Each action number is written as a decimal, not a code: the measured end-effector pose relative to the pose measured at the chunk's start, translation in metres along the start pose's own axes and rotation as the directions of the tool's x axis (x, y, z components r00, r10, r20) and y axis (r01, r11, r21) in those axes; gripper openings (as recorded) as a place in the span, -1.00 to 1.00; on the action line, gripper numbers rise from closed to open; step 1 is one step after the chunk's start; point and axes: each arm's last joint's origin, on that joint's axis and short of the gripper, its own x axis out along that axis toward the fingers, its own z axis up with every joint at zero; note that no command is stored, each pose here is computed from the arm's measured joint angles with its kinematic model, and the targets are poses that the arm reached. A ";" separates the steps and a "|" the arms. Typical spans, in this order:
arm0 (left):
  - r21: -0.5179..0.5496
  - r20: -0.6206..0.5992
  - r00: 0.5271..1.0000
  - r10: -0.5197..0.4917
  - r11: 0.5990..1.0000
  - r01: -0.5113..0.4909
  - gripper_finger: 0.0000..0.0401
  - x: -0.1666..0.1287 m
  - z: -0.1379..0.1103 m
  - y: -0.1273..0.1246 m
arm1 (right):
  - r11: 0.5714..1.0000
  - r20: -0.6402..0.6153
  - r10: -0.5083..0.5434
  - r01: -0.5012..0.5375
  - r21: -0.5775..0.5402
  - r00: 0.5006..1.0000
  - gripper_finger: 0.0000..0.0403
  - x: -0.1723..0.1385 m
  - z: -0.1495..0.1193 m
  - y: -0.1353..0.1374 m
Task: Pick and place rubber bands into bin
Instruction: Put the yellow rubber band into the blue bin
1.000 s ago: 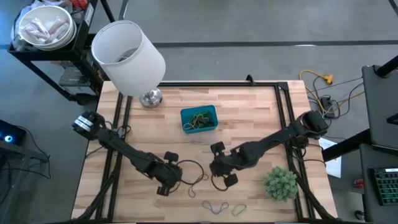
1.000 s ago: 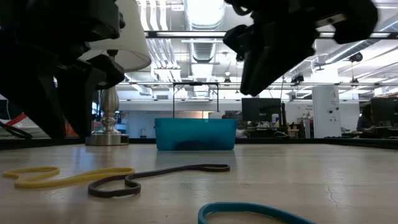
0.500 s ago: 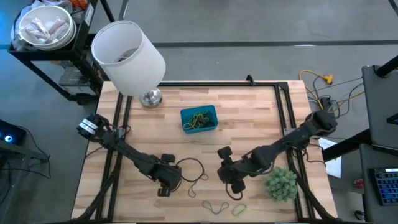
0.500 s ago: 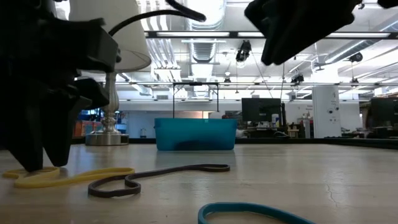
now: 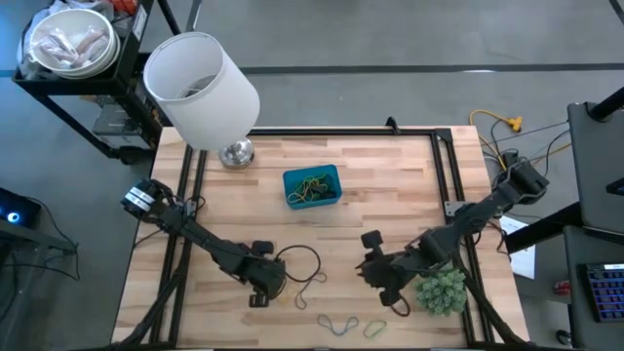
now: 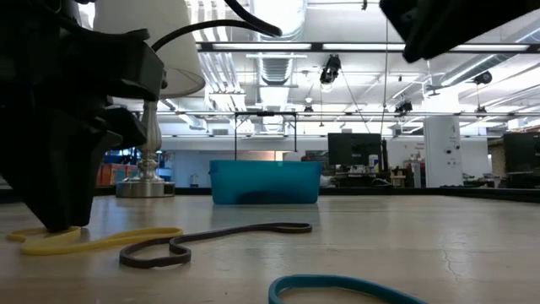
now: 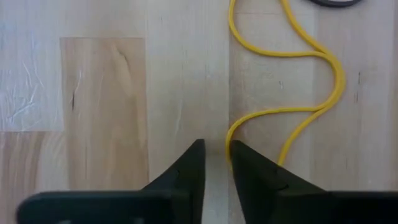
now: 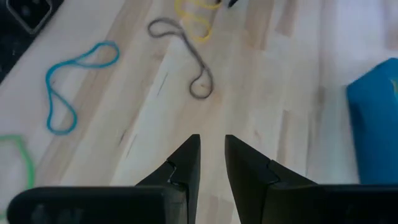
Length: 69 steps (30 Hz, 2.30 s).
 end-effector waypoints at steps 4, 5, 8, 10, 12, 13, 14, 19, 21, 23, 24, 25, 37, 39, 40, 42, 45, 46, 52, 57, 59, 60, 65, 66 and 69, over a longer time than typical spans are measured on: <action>0.001 -0.005 1.000 -0.013 1.000 0.013 -0.88 0.000 0.000 -0.001 | 0.999 0.038 -0.033 0.032 0.032 0.999 -0.66 -0.014 -0.006 0.003; 0.003 -0.003 1.000 -0.015 1.000 0.015 -0.92 0.000 -0.001 -0.001 | 0.999 0.048 -0.038 0.036 0.037 0.998 -0.66 -0.017 -0.007 0.004; 0.013 0.005 1.000 -0.022 1.000 0.022 -0.99 0.000 -0.002 -0.004 | 0.998 0.070 -0.051 0.048 0.044 0.996 -0.66 -0.026 -0.012 0.009; 0.020 0.009 1.000 -0.024 1.000 0.024 -0.99 0.000 -0.002 -0.007 | 0.998 0.081 -0.055 0.051 0.046 0.995 -0.66 -0.029 -0.015 0.013; 0.026 0.012 1.000 -0.025 0.999 0.025 -0.98 0.000 -0.003 -0.008 | 0.997 0.086 -0.062 0.059 0.039 0.994 -0.66 -0.031 -0.016 0.016; 0.029 0.013 1.000 -0.026 0.999 0.026 -0.97 0.000 -0.004 -0.009 | 0.997 0.092 -0.065 0.062 0.036 0.994 -0.66 -0.033 -0.016 0.018; 0.030 0.013 1.000 -0.027 0.999 0.027 -0.96 0.000 -0.004 -0.010 | 0.998 0.095 -0.065 0.062 0.031 0.993 -0.66 -0.033 -0.017 0.020; 0.006 0.011 0.999 -0.038 0.999 0.038 -0.88 0.000 -0.004 -0.011 | 0.999 0.108 -0.052 0.050 0.021 0.993 -0.66 -0.035 -0.016 0.025; 0.007 0.011 0.999 -0.042 0.999 0.042 -0.83 0.000 -0.004 -0.011 | 0.999 0.116 -0.051 0.049 0.024 0.992 -0.66 -0.035 -0.016 0.025; -0.001 0.010 0.999 -0.046 0.999 0.046 -0.78 0.000 -0.005 -0.012 | 0.999 0.115 -0.052 0.050 0.022 0.992 -0.66 -0.035 -0.016 0.025; -0.011 0.008 0.999 -0.049 0.999 0.049 -0.75 0.000 -0.005 -0.012 | 0.999 0.115 -0.052 0.050 0.022 0.992 -0.66 -0.035 -0.016 0.025; -0.015 0.005 0.999 -0.054 0.998 0.054 -0.72 0.000 -0.005 -0.012 | 0.999 0.115 -0.052 0.050 0.021 0.992 -0.66 -0.035 -0.016 0.025; -0.034 -0.029 0.998 -0.049 0.998 0.048 -0.71 -0.001 -0.009 -0.013 | 0.998 0.114 -0.053 0.051 0.020 0.992 -0.66 -0.035 -0.016 0.025; -0.053 -0.050 0.998 -0.040 0.998 0.037 -0.73 -0.001 -0.011 -0.013 | 0.998 0.114 -0.053 0.051 0.021 0.992 -0.66 -0.035 -0.016 0.024; -0.052 -0.056 0.998 -0.037 0.998 0.034 -0.74 -0.001 -0.012 -0.013 | 0.998 0.114 -0.053 0.051 0.021 0.992 -0.66 -0.035 -0.016 0.024; -0.048 -0.062 0.997 -0.034 0.998 0.031 -0.74 -0.001 -0.014 -0.014 | 0.998 0.114 -0.053 0.051 0.021 0.992 -0.66 -0.035 -0.016 0.024; -0.045 -0.067 0.997 -0.023 0.999 0.020 -0.74 -0.001 -0.015 -0.013 | 0.998 0.114 -0.054 0.052 0.021 0.992 -0.66 -0.035 -0.016 0.024; -0.044 -0.069 0.997 -0.014 0.999 0.011 -0.74 -0.001 -0.015 -0.013 | 0.998 0.114 -0.054 0.052 0.021 0.992 -0.66 -0.035 -0.016 0.024; -0.044 -0.079 0.997 0.006 0.999 -0.009 -0.74 -0.001 -0.017 -0.012 | 0.998 0.115 -0.055 0.053 0.021 0.992 -0.66 -0.035 -0.016 0.024; -0.040 -0.075 0.997 0.025 0.999 -0.028 -0.74 -0.001 -0.017 -0.011 | 0.998 0.115 -0.055 0.053 0.021 0.992 -0.66 -0.035 -0.016 0.024; -0.037 -0.072 0.997 0.034 0.999 -0.037 -0.74 -0.001 -0.018 -0.011 | 0.998 0.115 -0.055 0.053 0.021 0.992 -0.66 -0.035 -0.016 0.024; -0.036 -0.072 0.997 0.037 0.999 -0.040 -0.75 0.000 -0.018 -0.010 | 0.998 0.115 -0.055 0.053 0.021 0.992 -0.66 -0.035 -0.016 0.024; -0.027 -0.075 0.996 0.048 0.998 -0.051 -0.90 0.000 -0.019 -0.009 | 0.998 0.115 -0.055 0.053 0.021 0.992 -0.66 -0.035 -0.016 0.024; -0.024 -0.076 0.996 0.050 0.998 -0.052 -0.95 0.000 -0.019 -0.009 | 0.998 0.115 -0.055 0.053 0.021 0.992 -0.66 -0.035 -0.015 0.024; -0.002 -0.073 0.996 0.058 0.998 -0.058 -0.98 0.000 -0.020 -0.010 | 0.998 0.115 -0.055 0.053 0.021 0.992 -0.66 -0.035 -0.015 0.024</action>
